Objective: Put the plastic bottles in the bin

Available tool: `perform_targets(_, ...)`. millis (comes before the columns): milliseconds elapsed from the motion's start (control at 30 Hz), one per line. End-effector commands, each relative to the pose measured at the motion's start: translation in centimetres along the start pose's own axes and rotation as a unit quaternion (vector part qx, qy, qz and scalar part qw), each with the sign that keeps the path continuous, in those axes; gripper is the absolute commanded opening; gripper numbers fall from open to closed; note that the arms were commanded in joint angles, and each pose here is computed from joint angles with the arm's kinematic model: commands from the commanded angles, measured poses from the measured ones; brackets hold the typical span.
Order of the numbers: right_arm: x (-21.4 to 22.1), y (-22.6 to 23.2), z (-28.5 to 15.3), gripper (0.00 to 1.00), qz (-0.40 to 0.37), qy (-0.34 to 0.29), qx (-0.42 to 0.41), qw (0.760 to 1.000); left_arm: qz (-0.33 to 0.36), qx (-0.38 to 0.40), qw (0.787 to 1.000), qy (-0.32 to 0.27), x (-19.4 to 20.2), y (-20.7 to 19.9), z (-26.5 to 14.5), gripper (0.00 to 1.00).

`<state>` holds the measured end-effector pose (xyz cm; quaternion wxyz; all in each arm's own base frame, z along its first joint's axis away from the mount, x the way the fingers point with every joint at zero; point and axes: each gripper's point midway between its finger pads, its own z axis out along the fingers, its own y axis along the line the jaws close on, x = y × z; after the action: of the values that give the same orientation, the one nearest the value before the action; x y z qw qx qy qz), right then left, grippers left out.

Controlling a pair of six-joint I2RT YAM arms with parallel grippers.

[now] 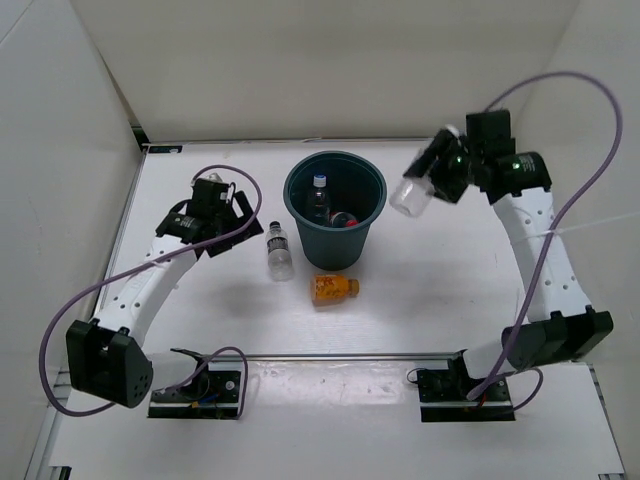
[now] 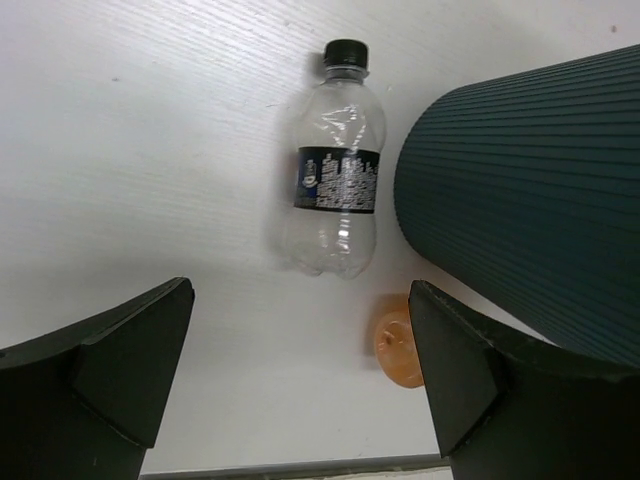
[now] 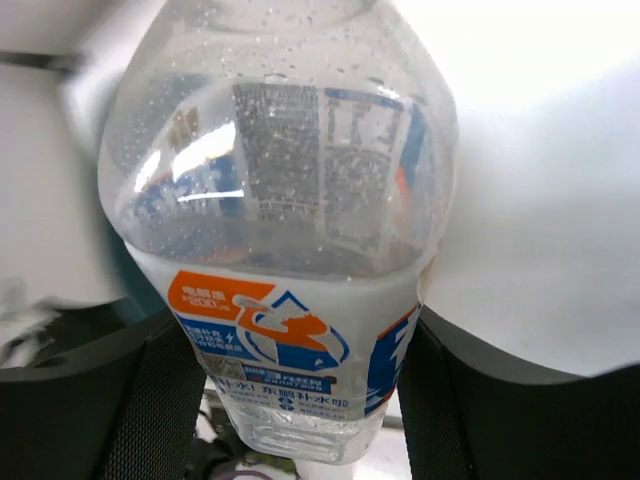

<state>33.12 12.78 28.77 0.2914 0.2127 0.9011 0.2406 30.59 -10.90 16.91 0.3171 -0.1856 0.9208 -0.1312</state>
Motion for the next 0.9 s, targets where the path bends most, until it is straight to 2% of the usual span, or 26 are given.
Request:
perform_targets(0, -2.5, 7.7, -2.5, 0.31, -0.054, -0.046, -0.07, 0.995, -0.011, 0.05, 0.999, -0.007, -1.0, -2.2, 0.6, 1.0)
perform_targets(100, -2.4, 12.1, -1.2, 0.31, -0.125, -0.046, -0.083, 0.988, -0.016, 0.056, 0.998, -0.005, -1.0, -2.5, 1.4, 1.0)
perform_targets(167, -1.2, 13.7, -0.1, 0.41, -0.167, -0.04, -0.078, 0.982, -0.021, 0.054, 0.998, 0.007, -0.6, -2.6, 2.3, 1.0)
perform_targets(200, 0.0, 14.3, 1.3, 0.52, -0.185, -0.027, -0.075, 0.98, -0.021, 0.051, 0.998, 0.011, -0.7, -2.7, 2.7, 1.0)
perform_targets(267, 1.0, 14.8, 2.4, 0.8, -0.214, -0.014, -0.079, 0.973, -0.021, 0.045, 0.999, 0.01, -0.8, -2.6, 3.1, 1.0)
perform_targets(300, 1.4, 14.0, 2.9, 0.99, -0.215, 0.0, -0.06, 0.975, -0.021, 0.048, 0.999, 0.006, -1.2, -2.9, 3.2, 1.0)
perform_targets(433, -0.9, 13.2, -1.9, 0.99, -0.189, -0.05, -0.06, 0.979, -0.012, 0.056, 0.998, 0.019, -1.1, -3.9, 4.1, 1.0)
perform_targets(467, -1.6, 13.2, -4.9, 0.99, -0.184, -0.078, -0.08, 0.977, -0.001, 0.067, 0.997, 0.024, -0.8, -4.4, 4.3, 1.0)
perform_targets(533, -1.3, 12.4, -5.1, 0.99, -0.174, -0.079, -0.091, 0.977, 0.009, 0.095, 0.995, 0.031, -0.6, -5.8, 5.2, 1.0)
perform_targets(567, -1.3, 12.1, -6.8, 0.99, -0.171, -0.088, -0.107, 0.975, 0.018, 0.101, 0.994, 0.037, -0.4, -5.9, 5.7, 1.0)
perform_targets(633, -0.4, 11.7, -6.6, 0.99, -0.173, -0.073, -0.111, 0.976, 0.033, 0.124, 0.991, 0.049, 0.2, -7.6, 6.3, 1.0)
perform_targets(767, 0.5, 11.0, -7.4, 0.99, -0.191, -0.056, -0.11, 0.974, 0.057, 0.112, 0.988, 0.093, 2.0, -8.2, 10.2, 1.0)
perform_targets(867, 0.7, 10.9, -8.5, 0.99, -0.205, -0.06, -0.118, 0.97, 0.061, 0.113, 0.986, 0.108, 2.2, -8.6, 11.7, 1.0)
